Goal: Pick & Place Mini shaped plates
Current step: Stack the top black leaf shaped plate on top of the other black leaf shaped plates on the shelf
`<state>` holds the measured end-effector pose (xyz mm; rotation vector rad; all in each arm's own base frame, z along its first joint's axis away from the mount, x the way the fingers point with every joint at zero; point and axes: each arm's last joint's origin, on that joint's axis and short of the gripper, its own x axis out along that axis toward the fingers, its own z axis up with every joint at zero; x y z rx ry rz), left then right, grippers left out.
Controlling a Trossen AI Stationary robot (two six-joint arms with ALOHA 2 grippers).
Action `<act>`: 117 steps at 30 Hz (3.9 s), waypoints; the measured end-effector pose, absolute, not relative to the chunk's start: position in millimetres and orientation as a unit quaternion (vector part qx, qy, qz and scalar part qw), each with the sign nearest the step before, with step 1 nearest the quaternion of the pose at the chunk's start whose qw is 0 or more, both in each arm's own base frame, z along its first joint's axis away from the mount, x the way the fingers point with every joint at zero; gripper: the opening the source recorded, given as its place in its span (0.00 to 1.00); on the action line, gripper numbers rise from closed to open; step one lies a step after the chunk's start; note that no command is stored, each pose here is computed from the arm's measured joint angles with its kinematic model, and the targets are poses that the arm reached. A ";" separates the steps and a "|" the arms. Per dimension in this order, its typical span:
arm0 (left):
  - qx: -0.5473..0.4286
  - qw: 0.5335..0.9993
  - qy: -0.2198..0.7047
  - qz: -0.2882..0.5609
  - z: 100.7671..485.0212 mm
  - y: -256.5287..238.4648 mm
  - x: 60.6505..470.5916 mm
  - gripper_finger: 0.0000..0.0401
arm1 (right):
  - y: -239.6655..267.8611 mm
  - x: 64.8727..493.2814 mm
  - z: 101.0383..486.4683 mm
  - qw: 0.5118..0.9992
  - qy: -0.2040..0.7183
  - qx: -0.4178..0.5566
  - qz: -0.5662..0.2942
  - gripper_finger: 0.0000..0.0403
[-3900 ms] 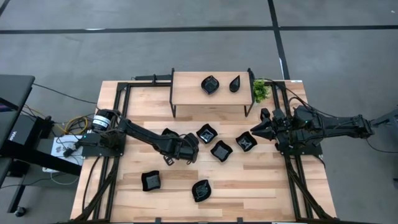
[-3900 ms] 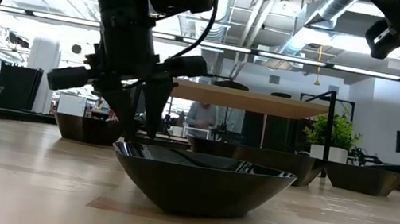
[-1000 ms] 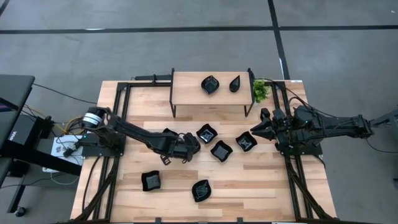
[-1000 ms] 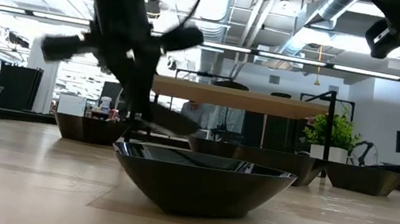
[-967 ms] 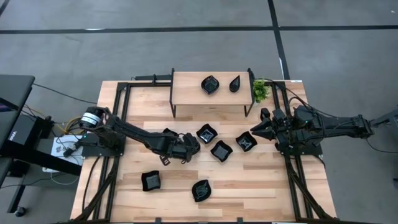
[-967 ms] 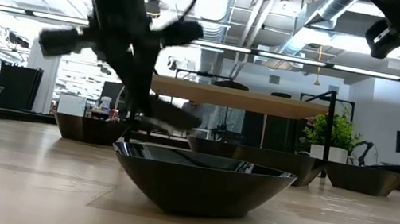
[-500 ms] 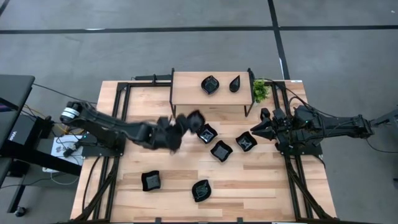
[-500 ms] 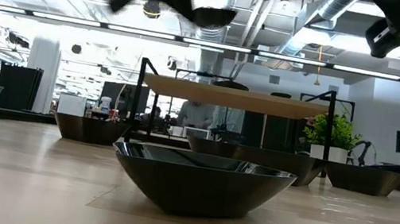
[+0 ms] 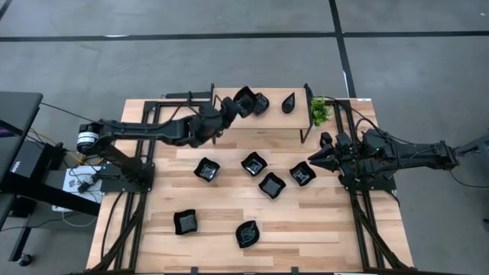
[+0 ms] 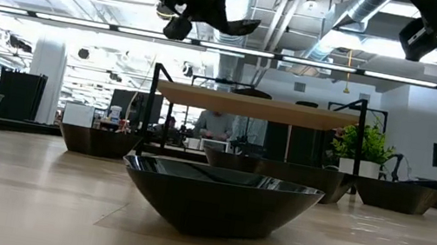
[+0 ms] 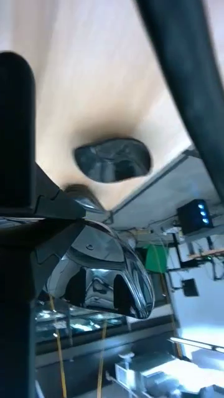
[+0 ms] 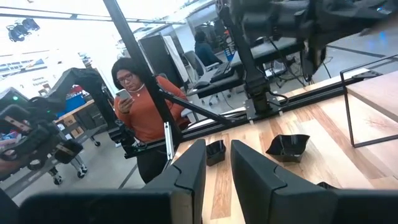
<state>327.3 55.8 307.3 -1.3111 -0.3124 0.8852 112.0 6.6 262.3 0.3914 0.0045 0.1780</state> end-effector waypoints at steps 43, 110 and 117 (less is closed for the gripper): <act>-0.606 0.651 -0.110 0.444 287.9 121.2 393.8 0.01 | 6.4 111.9 262.9 0.976 0.000 0.201 0.089 0.18; -0.666 0.591 -0.059 0.451 260.8 135.1 395.0 0.03 | 6.5 112.0 262.8 0.977 -0.001 0.193 0.089 0.18; -0.658 0.600 -0.056 0.451 261.2 135.3 395.2 0.03 | 6.5 112.0 262.8 0.977 -0.001 0.193 0.089 0.18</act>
